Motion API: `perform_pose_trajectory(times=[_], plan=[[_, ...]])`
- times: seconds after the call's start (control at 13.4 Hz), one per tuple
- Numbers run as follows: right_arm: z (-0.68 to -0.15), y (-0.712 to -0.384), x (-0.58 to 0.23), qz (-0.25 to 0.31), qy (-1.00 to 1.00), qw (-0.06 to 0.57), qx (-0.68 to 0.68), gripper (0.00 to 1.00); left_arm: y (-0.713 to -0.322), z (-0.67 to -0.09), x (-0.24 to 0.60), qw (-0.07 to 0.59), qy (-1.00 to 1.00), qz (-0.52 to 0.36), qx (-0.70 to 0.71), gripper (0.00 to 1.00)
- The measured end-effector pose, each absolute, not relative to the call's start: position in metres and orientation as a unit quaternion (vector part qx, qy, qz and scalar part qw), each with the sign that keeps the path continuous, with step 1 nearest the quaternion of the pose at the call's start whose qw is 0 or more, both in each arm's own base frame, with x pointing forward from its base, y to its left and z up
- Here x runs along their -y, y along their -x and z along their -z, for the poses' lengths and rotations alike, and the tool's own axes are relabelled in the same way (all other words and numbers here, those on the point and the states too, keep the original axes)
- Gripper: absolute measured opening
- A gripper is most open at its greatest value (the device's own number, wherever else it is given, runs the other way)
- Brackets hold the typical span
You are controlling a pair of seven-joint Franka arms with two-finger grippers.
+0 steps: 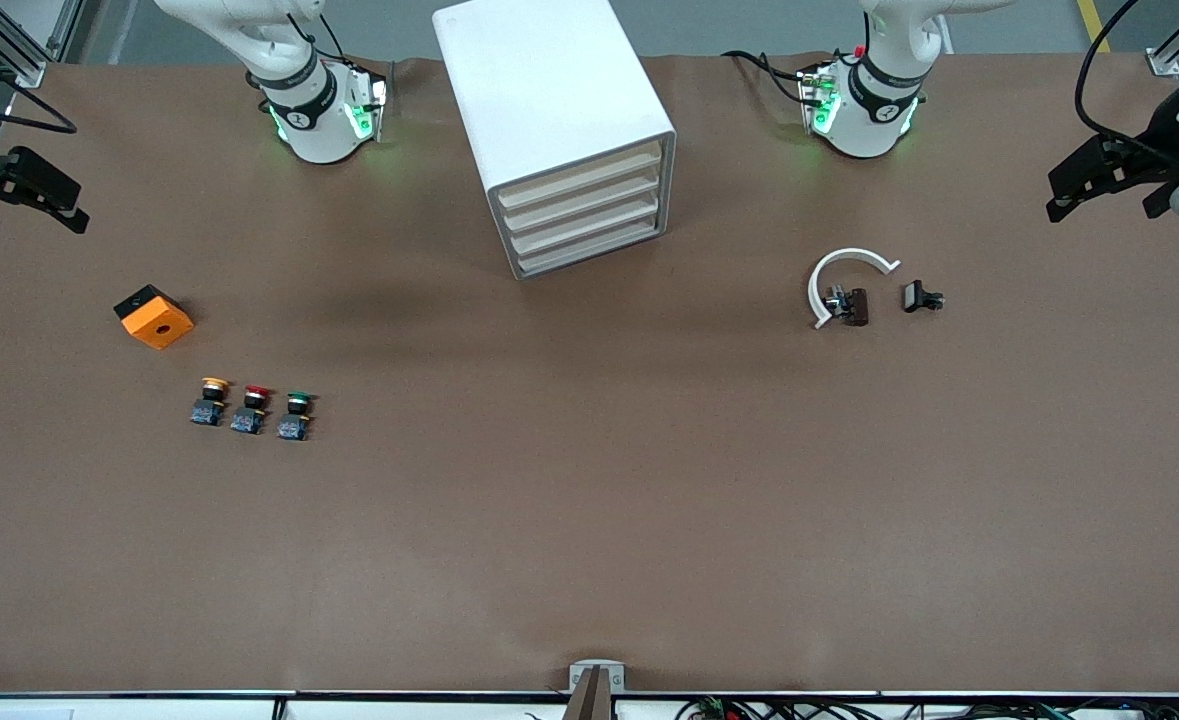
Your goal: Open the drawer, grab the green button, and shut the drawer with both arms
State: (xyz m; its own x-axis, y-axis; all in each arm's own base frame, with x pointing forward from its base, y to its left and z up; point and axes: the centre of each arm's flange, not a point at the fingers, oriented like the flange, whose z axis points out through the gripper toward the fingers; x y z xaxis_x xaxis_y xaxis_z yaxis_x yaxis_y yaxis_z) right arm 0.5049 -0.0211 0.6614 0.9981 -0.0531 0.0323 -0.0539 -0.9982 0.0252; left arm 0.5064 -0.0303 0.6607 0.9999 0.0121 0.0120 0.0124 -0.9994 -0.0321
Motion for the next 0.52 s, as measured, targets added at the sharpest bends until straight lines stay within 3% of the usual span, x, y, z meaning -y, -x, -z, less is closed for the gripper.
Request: perform_pose_trajectory(times=[0.52], plan=[[-0.6665, -0.5059, 0.0222, -0.021, -0.999, 0.013, 0.028, 1.0, -0.5052, -0.6597, 0.0305, 0.016, 1.0, -0.005, 0.006, 1.0]])
